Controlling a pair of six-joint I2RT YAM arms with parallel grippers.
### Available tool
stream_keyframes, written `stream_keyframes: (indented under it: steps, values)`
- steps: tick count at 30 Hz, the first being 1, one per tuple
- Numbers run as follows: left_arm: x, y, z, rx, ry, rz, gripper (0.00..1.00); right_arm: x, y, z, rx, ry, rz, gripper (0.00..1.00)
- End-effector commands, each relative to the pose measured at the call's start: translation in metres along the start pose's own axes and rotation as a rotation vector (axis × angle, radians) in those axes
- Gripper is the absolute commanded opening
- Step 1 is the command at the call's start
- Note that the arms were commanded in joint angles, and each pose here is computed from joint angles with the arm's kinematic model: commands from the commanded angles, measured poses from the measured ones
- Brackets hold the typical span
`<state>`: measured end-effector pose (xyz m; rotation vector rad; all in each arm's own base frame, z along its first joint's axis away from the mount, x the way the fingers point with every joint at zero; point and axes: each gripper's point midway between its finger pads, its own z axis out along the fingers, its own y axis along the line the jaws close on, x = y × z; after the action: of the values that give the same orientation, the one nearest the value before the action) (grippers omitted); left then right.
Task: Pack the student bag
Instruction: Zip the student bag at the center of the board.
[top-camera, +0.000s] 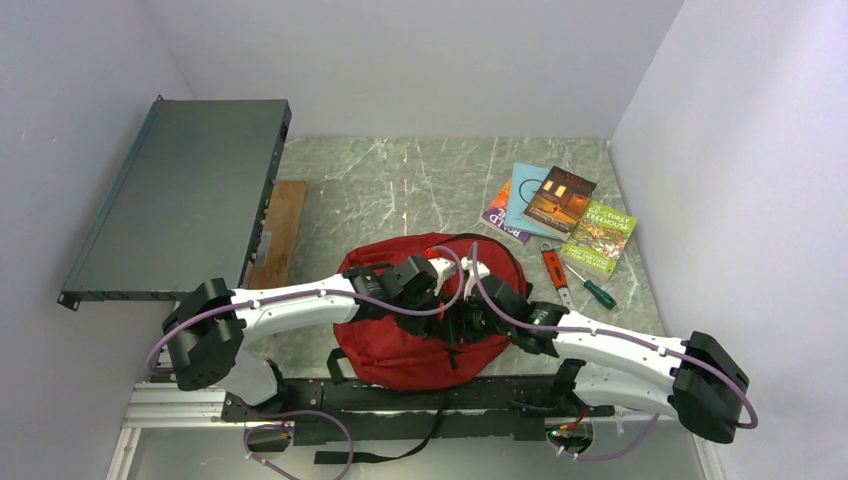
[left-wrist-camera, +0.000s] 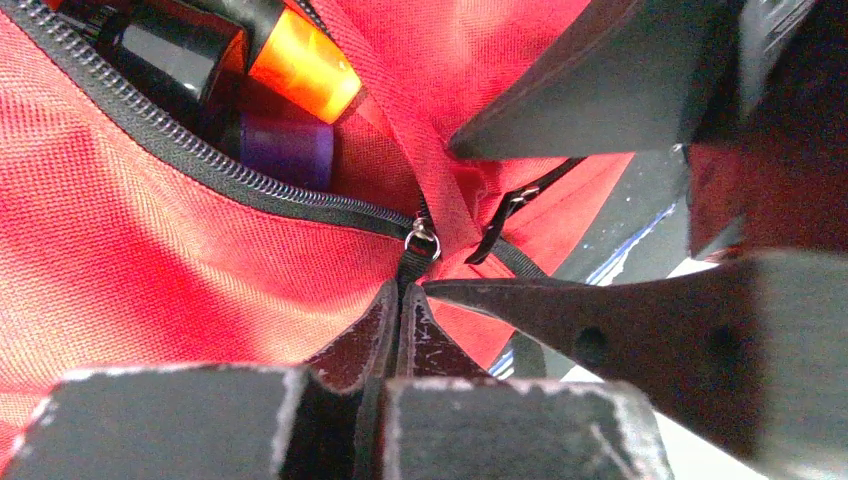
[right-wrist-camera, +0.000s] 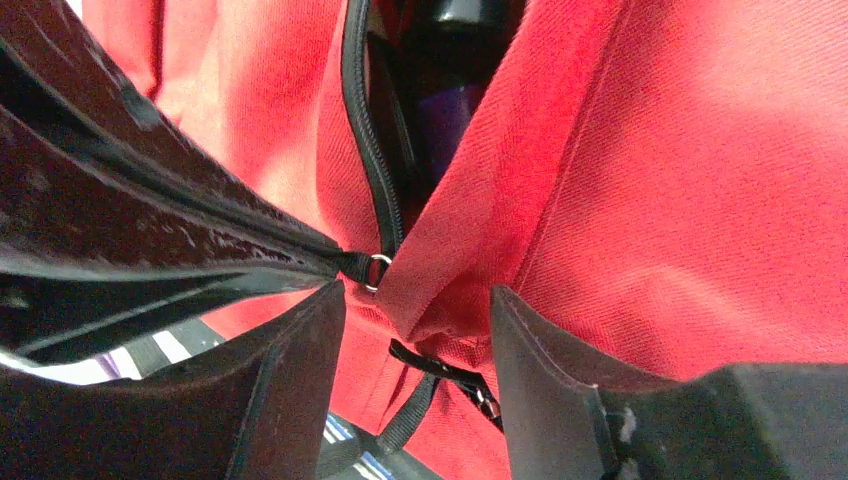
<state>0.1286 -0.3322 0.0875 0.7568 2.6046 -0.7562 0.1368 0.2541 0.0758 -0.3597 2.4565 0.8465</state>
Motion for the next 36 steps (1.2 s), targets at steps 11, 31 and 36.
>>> stream_keyframes:
  steps: [11, 31, 36]
  values:
    - [-0.017, -0.01, -0.008, 0.033, -0.093, -0.065, 0.0, -0.01, 0.012, 0.007, -0.045, -0.125, -0.069, 0.31]
    - [-0.086, 0.046, -0.032, -0.338, -0.235, -0.069, 0.0, 0.033, 0.021, 0.008, -0.126, -0.015, -0.092, 0.0]
    - [-0.115, 0.078, -0.035, -0.408, -0.27, -0.104, 0.0, 0.036, 0.018, 0.005, -0.129, -0.019, -0.095, 0.0]
